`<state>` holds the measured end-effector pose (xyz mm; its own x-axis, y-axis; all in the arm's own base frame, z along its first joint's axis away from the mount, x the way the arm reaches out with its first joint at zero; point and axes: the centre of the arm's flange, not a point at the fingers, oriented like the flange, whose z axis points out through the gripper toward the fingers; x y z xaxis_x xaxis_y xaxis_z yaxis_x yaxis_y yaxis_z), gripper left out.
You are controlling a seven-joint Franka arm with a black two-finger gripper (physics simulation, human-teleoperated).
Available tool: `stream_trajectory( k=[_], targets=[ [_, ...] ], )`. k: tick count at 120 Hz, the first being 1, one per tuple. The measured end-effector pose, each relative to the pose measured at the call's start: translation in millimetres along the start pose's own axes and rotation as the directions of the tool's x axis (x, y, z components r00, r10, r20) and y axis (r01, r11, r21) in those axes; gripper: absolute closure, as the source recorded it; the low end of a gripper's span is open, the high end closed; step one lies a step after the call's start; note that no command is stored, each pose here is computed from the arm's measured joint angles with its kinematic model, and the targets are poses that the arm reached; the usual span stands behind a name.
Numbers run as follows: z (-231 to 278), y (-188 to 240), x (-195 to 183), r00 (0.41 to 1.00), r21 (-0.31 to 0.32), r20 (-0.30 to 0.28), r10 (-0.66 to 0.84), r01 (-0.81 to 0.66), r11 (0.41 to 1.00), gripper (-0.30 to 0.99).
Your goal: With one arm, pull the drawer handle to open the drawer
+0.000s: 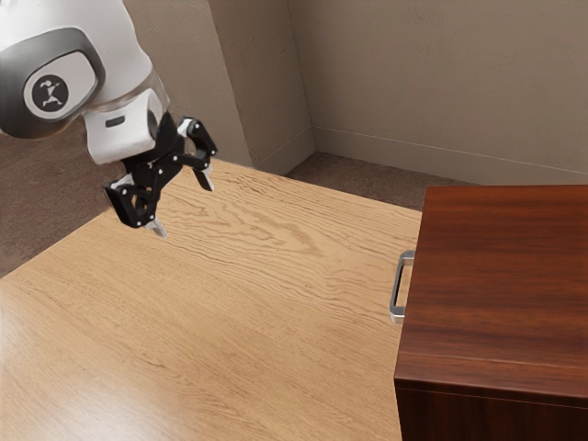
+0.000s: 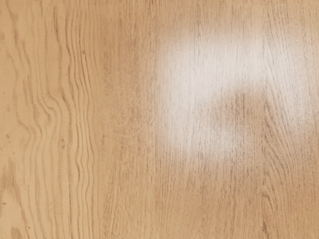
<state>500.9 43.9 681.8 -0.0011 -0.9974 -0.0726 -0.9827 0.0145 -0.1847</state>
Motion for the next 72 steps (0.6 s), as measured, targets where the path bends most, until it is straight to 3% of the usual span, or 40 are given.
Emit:
stream_trajectory(
  k=[18, 41, 72],
  targets=[
    [34, -11, 21, 0.993, 0.078, -0.021, 0.117, -0.115, 0.99, 0.0],
    [38, -20, 63, 0.957, 0.183, 0.046, 0.288, -0.291, 0.939, 0.0],
    [60, -10, 96, 0.898, 0.204, 0.051, 0.436, -0.437, 0.876, 0.0]
  ],
)
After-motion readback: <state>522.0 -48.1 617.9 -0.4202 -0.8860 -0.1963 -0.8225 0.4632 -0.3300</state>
